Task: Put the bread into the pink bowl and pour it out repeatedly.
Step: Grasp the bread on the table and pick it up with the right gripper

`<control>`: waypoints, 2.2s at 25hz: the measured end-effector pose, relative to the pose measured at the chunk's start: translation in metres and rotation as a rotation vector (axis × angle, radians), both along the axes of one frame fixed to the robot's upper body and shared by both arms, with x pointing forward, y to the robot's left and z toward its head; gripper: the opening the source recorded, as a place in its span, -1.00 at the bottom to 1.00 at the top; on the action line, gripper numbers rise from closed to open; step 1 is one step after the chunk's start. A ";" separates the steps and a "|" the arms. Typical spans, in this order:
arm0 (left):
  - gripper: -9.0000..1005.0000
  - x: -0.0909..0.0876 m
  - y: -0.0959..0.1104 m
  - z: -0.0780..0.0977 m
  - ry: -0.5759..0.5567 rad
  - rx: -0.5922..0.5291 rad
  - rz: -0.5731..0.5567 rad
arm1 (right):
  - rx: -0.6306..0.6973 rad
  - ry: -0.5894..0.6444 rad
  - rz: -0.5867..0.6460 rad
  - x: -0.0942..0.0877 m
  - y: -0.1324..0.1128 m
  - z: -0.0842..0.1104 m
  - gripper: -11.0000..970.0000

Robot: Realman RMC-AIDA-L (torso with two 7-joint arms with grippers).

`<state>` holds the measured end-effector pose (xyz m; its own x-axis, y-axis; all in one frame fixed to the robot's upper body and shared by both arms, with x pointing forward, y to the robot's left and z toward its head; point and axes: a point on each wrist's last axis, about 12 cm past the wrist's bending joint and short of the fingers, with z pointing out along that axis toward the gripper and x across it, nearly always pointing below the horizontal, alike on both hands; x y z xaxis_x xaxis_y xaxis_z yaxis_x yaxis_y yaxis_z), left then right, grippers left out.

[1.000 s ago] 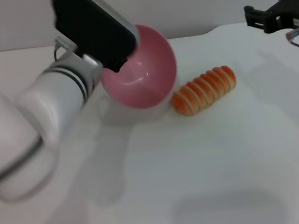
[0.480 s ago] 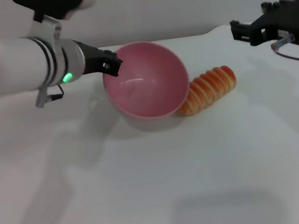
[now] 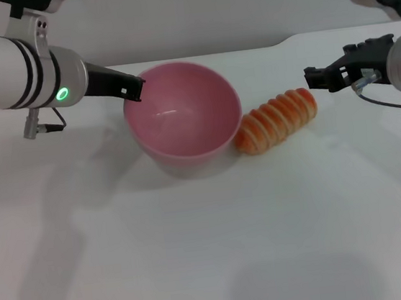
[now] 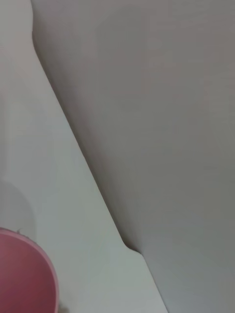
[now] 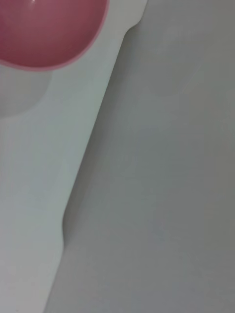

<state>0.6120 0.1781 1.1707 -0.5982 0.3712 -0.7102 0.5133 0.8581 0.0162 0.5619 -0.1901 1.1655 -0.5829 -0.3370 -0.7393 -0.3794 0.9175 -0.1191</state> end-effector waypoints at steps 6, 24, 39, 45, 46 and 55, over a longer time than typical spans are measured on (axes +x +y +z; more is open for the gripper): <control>-0.91 0.001 0.000 -0.002 0.006 0.004 0.000 | 0.048 0.079 0.003 0.003 -0.003 -0.002 0.49; -0.91 0.008 0.016 -0.012 0.067 0.016 0.052 | 0.055 0.243 0.010 0.036 -0.007 -0.030 0.49; -0.91 0.011 0.021 -0.014 0.070 0.024 0.069 | -0.003 0.232 0.085 0.058 0.016 -0.035 0.49; -0.91 0.011 0.020 -0.014 0.070 0.025 0.067 | -0.007 0.232 0.073 0.063 0.015 -0.045 0.49; -0.91 0.011 0.019 -0.014 0.069 0.026 0.063 | -0.007 0.232 0.073 0.063 0.015 -0.045 0.49; -0.91 0.010 0.016 -0.013 0.067 0.027 0.055 | -0.008 0.235 0.055 0.066 0.012 -0.055 0.49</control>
<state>0.6224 0.1946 1.1580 -0.6638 0.3554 -0.6581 0.4662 0.8847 0.0075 0.6282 -0.1782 1.1102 -0.7193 -0.3779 -0.5830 -0.4468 0.8942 -0.0284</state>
